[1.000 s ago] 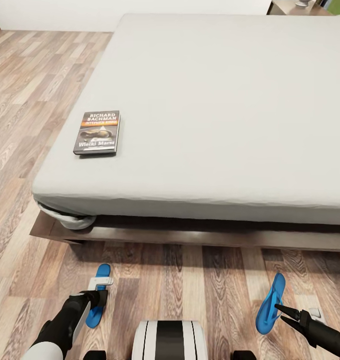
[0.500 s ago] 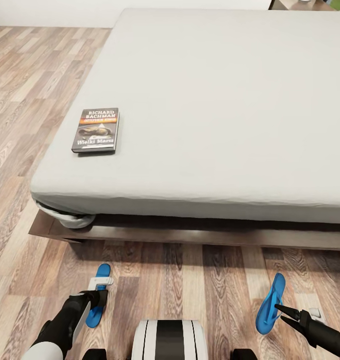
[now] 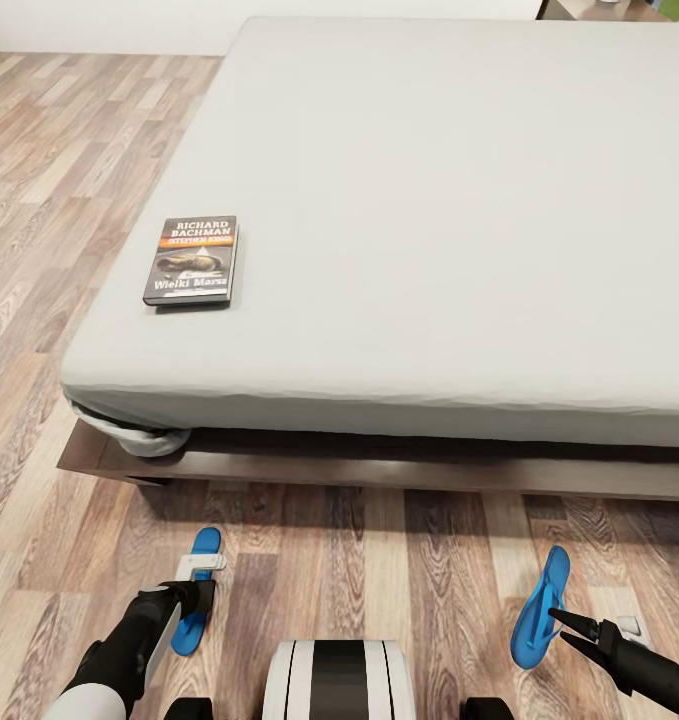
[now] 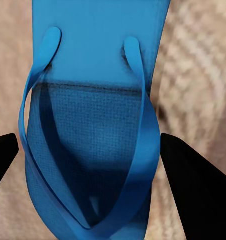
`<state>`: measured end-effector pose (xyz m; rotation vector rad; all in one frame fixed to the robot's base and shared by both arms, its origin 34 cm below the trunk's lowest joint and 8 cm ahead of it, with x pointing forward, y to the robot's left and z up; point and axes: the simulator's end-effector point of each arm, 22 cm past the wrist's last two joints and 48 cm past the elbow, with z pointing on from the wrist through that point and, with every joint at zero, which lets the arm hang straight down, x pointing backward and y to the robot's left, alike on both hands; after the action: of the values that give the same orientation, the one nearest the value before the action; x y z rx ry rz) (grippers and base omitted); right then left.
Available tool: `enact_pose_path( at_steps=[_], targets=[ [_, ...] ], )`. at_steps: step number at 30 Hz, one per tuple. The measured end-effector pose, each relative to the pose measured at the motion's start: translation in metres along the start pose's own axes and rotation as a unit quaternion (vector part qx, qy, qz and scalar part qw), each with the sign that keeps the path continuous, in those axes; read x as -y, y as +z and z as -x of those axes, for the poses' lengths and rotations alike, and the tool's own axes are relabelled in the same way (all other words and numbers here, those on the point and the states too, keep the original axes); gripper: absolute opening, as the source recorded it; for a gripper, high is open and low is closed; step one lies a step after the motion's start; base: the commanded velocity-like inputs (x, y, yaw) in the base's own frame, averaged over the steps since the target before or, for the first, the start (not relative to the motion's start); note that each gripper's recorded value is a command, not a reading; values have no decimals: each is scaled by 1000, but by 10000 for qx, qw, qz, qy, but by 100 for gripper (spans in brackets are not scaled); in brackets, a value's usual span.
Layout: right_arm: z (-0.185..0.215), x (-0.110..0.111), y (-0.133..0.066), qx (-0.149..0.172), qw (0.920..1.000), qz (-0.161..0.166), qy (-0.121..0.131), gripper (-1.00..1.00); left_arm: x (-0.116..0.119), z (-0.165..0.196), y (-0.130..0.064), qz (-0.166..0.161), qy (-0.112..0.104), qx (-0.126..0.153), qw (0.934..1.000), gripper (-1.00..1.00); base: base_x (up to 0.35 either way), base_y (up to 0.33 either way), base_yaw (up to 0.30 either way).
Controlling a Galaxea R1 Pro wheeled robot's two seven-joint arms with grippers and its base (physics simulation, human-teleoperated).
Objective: In the bedroom, move the book from the bed onto either nightstand, and place the two sandals side by side next to the bed.
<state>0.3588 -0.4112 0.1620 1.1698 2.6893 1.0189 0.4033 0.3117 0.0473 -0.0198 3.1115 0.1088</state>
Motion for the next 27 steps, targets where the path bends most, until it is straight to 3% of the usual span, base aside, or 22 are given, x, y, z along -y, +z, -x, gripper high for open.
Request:
enact_pose_path(
  at_steps=[6, 7, 27],
  targets=[
    [0, 0, 0, 1, 10000, 2, 2, -100, 0, 0, 0, -2, 0, 0, 10000, -100, 0, 0, 0],
    [0, 0, 0, 1, 10000, 2, 2, -100, 0, 0, 0, -4, 0, 1, 10000, 100, 0, 0, 0],
    [4, -8, -3, 54, 9999, 72, -52, -100, 0, 9, -7, -2, -14, 93, 10000, 100, 0, 0, 0]
  ],
)
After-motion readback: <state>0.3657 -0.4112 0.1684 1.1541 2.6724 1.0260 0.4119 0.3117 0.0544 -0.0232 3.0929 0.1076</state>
